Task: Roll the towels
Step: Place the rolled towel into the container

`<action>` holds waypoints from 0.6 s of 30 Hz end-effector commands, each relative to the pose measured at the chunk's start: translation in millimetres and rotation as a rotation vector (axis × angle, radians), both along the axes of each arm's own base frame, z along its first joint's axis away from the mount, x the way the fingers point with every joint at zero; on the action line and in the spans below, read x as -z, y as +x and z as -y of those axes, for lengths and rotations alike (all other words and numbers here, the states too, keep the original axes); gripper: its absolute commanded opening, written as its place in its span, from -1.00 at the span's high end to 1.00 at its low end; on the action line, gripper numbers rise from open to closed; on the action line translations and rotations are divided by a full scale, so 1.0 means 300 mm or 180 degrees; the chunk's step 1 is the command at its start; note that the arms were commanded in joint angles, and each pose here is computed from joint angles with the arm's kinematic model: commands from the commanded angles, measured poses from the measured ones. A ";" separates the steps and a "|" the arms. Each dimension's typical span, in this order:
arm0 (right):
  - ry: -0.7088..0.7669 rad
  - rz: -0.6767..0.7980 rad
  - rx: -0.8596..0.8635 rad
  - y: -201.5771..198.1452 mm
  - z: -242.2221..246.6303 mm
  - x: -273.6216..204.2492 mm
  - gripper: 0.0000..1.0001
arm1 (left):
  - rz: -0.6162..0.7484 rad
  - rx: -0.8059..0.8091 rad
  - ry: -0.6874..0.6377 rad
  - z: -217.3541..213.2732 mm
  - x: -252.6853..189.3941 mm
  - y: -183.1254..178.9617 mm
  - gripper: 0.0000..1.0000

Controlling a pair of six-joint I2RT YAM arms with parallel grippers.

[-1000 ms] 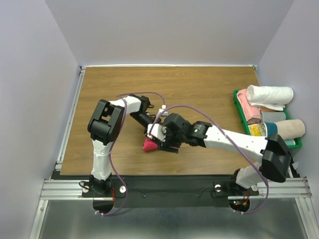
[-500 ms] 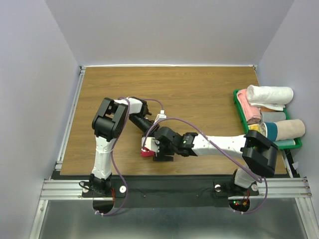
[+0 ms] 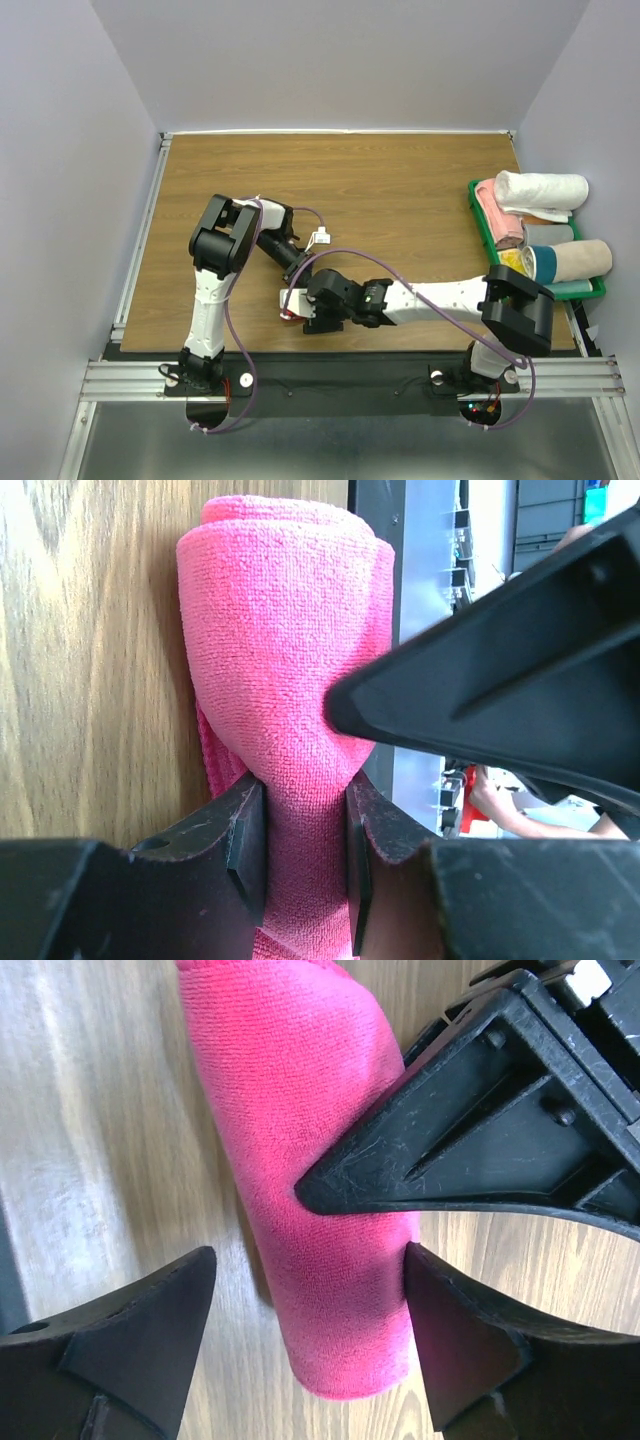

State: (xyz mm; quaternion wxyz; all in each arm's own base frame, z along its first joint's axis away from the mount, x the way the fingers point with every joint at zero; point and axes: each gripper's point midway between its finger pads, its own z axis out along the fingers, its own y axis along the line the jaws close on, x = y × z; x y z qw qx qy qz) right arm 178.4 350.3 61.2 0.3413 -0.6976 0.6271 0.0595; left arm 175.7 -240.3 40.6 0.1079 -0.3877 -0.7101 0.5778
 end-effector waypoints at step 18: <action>-0.0098 -0.0014 -0.0132 -0.049 0.066 0.143 0.78 | 0.1078 0.0258 0.0390 -0.151 0.093 0.123 -0.73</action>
